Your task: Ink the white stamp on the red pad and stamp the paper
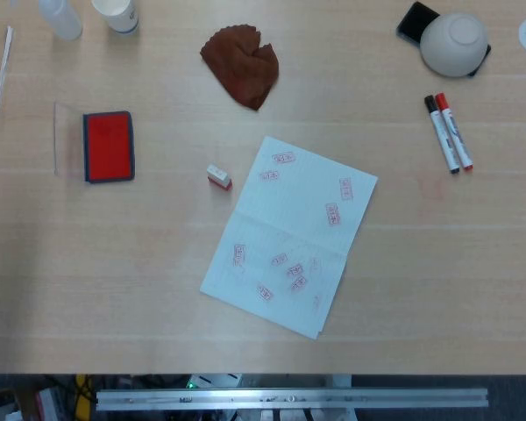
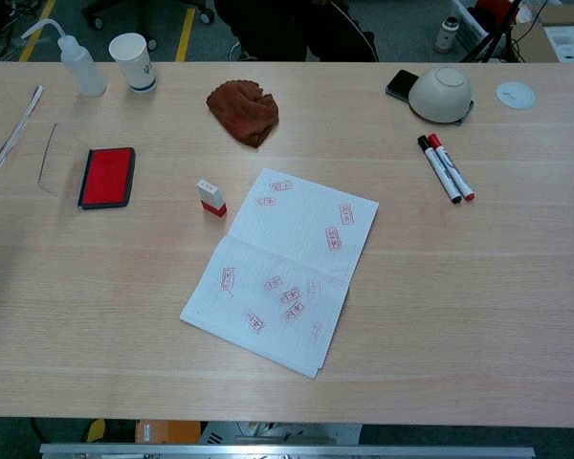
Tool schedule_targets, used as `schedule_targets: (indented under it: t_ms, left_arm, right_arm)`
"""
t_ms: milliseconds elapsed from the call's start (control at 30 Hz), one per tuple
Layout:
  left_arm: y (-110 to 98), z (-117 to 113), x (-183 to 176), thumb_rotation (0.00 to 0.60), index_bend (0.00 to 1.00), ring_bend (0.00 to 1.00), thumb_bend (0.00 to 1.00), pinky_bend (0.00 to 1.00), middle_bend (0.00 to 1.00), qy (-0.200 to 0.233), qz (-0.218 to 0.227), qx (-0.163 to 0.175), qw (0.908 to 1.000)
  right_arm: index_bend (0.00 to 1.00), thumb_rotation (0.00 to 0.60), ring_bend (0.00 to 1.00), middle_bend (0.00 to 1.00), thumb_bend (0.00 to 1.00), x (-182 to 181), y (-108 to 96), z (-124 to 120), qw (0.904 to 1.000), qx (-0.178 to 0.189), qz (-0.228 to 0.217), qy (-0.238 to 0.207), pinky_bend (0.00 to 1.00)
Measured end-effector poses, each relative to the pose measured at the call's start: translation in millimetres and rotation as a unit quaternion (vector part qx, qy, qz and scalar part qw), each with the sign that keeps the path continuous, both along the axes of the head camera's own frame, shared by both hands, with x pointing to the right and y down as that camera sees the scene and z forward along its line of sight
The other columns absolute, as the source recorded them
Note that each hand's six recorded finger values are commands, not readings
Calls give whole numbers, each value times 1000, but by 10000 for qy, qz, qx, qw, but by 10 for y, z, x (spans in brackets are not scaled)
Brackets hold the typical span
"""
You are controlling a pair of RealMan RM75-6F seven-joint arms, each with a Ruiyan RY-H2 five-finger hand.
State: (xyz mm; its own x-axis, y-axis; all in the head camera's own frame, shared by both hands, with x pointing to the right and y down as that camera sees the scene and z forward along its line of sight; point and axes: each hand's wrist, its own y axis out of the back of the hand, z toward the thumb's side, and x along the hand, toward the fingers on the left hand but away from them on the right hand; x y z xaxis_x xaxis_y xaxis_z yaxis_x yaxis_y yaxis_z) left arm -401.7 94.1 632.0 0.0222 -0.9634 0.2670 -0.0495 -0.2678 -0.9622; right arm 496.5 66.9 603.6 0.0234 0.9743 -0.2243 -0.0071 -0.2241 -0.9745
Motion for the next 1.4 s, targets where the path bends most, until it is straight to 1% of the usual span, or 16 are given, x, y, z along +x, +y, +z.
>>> schedule_targets:
  t_ms: [367,533,600,733,833,967,1000,1100,1133,1200,1300,1400]
  left_arm:
    - [1,-44,-15,600,226,286,221,441,293,29,-49,125,9999]
    - [-33,-52,22,600,226,287,222,442,298,172,60,173,9997]
    - [-57,-49,37,600,228,316,222,468,321,265,106,184,9994]
    - [-150,-29,67,600,240,378,222,536,379,620,200,216,9976]
    - [-271,-20,145,600,247,437,222,624,432,858,440,254,9950]
    - [-434,-1,350,600,249,544,222,810,515,1049,914,221,9900]
    - [-468,8,400,600,249,596,222,871,563,1077,1022,198,9887]
    - [-572,53,564,600,255,738,222,976,711,1141,1365,79,9840]
    - [-613,72,634,600,259,795,222,995,768,1159,1503,26,9818]
    - [-675,99,745,600,274,898,222,1000,880,1177,1711,-45,9782]
    - [-768,148,939,600,291,970,222,1000,966,1173,2039,-160,9718]
    - [-844,202,1125,600,307,1000,222,1000,1000,1125,2308,-267,9661]
  right_arm:
    - [158,600,167,268,280,4,-4,-27,10000,48,-16,-12,291]
    - [158,600,167,268,280,0,-24,-61,10000,85,-31,-7,291]
    - [158,600,167,268,280,-7,-36,-68,9999,93,-40,-15,291]
    - [158,600,167,268,280,-26,-52,-77,9999,105,-65,-24,291]
    - [158,600,167,268,280,-32,-67,-82,9999,101,-75,-5,291]
    - [158,600,167,268,280,-54,-95,-86,9999,97,-110,13,291]
    - [158,600,167,268,280,-59,-101,-86,9999,93,-119,14,291]
    - [158,600,167,268,280,-70,-118,-84,9999,78,-145,27,290]
    - [158,600,167,268,280,-72,-125,-82,9999,73,-151,32,290]
    - [158,600,167,268,280,-73,-133,-80,9999,63,-151,34,291]
    - [158,600,167,268,280,-83,-141,-77,9999,60,-157,19,291]
    - [158,600,167,268,280,-88,-139,-65,9998,38,-168,17,291]
